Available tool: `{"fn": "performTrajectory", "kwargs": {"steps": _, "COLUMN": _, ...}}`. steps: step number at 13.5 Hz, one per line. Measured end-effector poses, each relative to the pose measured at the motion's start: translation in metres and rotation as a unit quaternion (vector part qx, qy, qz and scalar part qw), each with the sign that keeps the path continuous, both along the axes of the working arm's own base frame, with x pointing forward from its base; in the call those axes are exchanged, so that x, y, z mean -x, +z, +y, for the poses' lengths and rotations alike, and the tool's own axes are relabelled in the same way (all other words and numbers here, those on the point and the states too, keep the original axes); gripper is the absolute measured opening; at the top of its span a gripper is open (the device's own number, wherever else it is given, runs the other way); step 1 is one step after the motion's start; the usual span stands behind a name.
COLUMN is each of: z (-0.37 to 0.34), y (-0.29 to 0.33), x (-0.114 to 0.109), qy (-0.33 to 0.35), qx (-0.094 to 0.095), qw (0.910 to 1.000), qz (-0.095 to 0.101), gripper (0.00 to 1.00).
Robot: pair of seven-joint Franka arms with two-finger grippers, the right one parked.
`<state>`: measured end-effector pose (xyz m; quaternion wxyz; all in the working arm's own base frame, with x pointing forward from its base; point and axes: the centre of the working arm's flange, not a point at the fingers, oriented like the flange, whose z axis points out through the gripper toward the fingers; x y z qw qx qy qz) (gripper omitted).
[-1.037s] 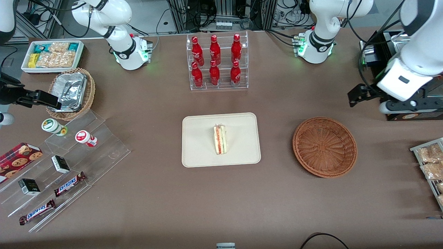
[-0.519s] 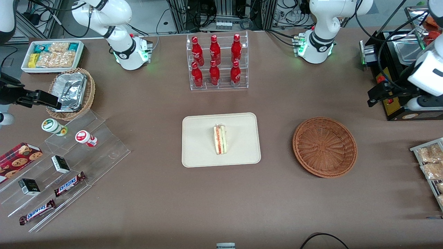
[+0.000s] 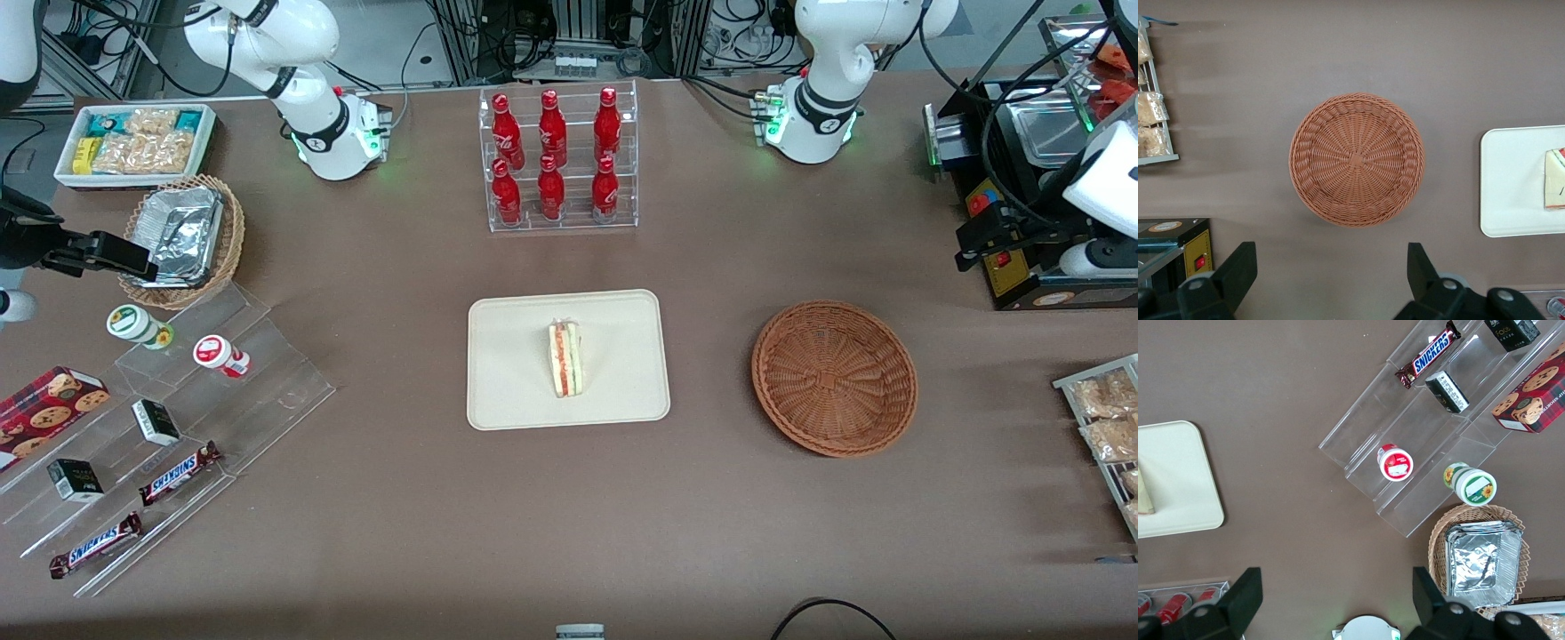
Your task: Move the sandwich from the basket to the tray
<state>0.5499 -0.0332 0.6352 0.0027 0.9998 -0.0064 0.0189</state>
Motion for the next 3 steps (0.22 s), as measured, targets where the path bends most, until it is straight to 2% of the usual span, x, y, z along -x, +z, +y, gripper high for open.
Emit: {"fn": "performTrajectory", "kwargs": {"steps": 3, "z": 0.0005, "y": 0.0004, "x": 0.0014, "qy": 0.000, "qx": -0.001, "qw": 1.0000, "qz": 0.005, "gripper": 1.00}}
